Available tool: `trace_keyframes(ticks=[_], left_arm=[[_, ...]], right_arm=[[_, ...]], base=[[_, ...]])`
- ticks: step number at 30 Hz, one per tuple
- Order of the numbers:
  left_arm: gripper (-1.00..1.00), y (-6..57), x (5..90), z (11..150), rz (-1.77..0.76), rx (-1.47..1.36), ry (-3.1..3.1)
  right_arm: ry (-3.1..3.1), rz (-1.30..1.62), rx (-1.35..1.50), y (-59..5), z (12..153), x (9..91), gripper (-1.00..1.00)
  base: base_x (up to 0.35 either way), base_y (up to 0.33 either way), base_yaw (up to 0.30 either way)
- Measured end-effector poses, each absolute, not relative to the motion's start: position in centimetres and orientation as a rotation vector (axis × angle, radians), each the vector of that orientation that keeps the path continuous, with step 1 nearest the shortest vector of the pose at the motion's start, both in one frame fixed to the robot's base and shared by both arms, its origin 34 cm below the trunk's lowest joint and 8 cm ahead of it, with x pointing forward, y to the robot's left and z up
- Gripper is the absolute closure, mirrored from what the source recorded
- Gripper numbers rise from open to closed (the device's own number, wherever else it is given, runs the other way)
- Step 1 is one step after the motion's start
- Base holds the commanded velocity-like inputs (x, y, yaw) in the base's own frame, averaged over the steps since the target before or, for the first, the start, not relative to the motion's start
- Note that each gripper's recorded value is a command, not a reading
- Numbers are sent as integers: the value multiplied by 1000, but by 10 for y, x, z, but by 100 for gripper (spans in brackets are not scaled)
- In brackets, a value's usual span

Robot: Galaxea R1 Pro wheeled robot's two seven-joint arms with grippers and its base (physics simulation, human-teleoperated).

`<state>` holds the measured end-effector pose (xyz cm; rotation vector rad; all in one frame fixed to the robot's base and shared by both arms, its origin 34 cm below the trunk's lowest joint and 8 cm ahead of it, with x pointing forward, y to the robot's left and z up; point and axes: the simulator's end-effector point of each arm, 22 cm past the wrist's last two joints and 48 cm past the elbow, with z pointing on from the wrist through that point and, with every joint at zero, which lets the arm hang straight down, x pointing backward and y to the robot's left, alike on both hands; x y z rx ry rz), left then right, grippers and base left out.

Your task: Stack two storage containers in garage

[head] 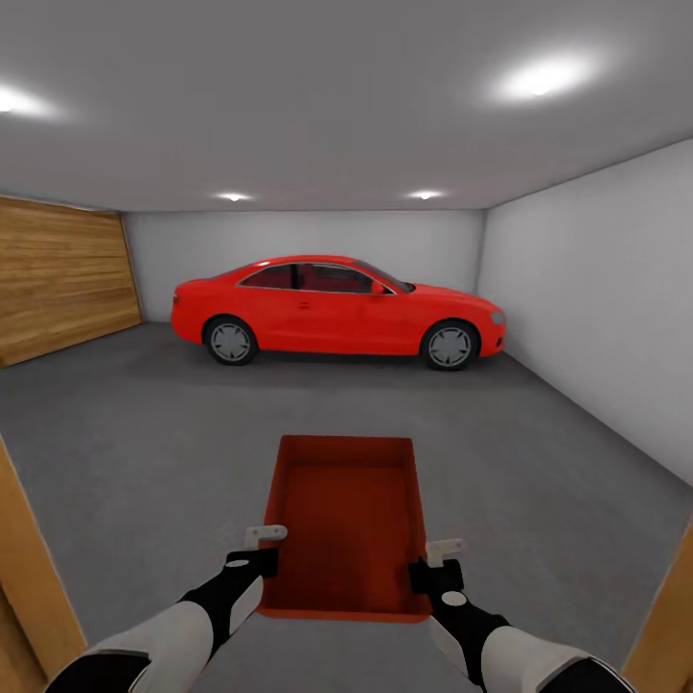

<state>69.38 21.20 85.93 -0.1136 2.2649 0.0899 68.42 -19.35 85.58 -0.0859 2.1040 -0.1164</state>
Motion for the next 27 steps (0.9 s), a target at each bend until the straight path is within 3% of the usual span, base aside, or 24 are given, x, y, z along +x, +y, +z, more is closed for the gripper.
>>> trace_keyframes(ticks=[27], left_arm=[[100, 212, 694, 859, 90, -114, 2265]], right_arm=[[2104, -116, -87, -193, 856, 684, 100]], base=[[320, 0, 0]])
